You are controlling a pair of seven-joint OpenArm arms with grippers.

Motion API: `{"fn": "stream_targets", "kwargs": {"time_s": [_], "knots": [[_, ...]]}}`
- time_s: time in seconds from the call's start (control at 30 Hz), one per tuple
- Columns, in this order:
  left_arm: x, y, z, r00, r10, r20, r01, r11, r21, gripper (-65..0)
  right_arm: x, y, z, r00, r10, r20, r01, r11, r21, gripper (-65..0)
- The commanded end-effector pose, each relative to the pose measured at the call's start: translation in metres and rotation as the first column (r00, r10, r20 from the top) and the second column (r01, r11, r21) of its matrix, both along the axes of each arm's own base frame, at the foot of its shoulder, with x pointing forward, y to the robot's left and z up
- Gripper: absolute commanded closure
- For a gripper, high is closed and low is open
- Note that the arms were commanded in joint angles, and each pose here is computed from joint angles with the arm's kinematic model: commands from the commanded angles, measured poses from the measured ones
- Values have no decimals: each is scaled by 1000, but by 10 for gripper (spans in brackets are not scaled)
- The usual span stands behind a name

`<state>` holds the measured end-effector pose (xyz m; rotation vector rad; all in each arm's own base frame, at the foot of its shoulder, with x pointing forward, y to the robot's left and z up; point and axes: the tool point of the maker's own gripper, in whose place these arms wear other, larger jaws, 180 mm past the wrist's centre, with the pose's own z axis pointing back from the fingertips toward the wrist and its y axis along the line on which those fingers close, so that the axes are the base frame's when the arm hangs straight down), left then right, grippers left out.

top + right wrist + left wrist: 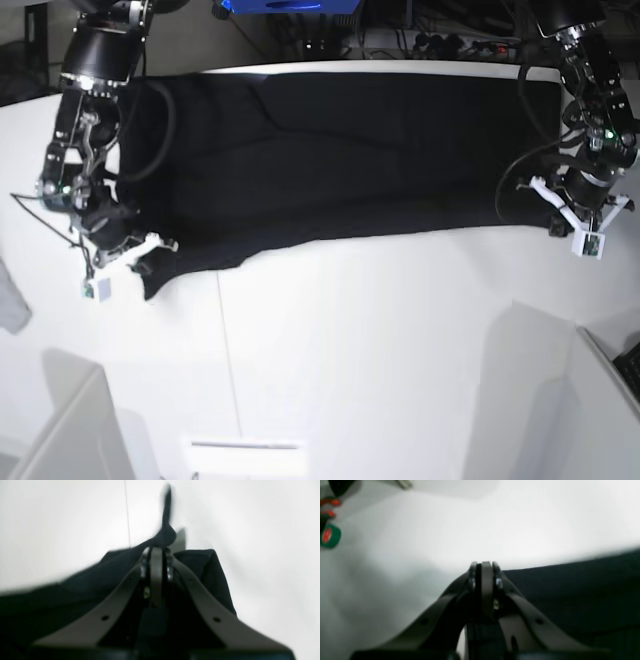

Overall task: Fold the T-shirt properly
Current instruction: 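Lift the hem with both grippers and fold it over toward the collar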

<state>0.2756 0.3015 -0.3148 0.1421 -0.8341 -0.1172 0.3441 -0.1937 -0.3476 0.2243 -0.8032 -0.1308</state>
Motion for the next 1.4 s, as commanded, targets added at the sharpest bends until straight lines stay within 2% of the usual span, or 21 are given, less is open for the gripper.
{"fn": "stream_targets", "kwargs": {"time_s": [0.0, 0.13, 0.43, 0.63, 0.7, 0.8, 0.9, 1.1, 1.37], "knots": [[7, 3, 18, 998, -12, 56, 10, 1000, 27, 0, 8, -1, 17, 998, 6, 59, -5, 1000, -3, 0], [0, 1, 21, 998, -20, 54, 17, 999, 41, 0, -3, 2, 17, 999, 22, 30, -22, 1000, -14, 0], [-15, -1, 13, 999, -29, 16, 28, 998, 49, 0, -34, -18, 32, 999, -54, -4, 54, 998, -15, 0], [-22, 5, 15, 1000, -13, 16, 12, 998, 61, 0, -55, -10, 29, 999, -48, -25, 48, 999, -16, 0], [-22, 6, 20, 999, -3, 38, 2, 1000, 25, 0, -58, -10, 27, 998, -47, -34, 47, 999, -17, 0], [-24, 3, 26, 997, 3, 74, 3, 997, -75, 0, -65, -9, 24, 998, -45, -45, 44, 999, -21, 0], [-34, 5, 24, 998, 12, 61, -6, 995, -99, 0, -76, -7, 17, 996, -38, -80, 37, 999, -18, 0], [-43, 6, 18, 1000, 5, 29, -3, 996, -91, 0, -90, -17, 24, 994, -79, -76, 89, 986, 142, 0], [-48, 7, 14, 1000, 6, 12, -5, 996, -89, 0, -113, -25, 24, 987, -94, -130, 123, 962, 244, 0]]}}
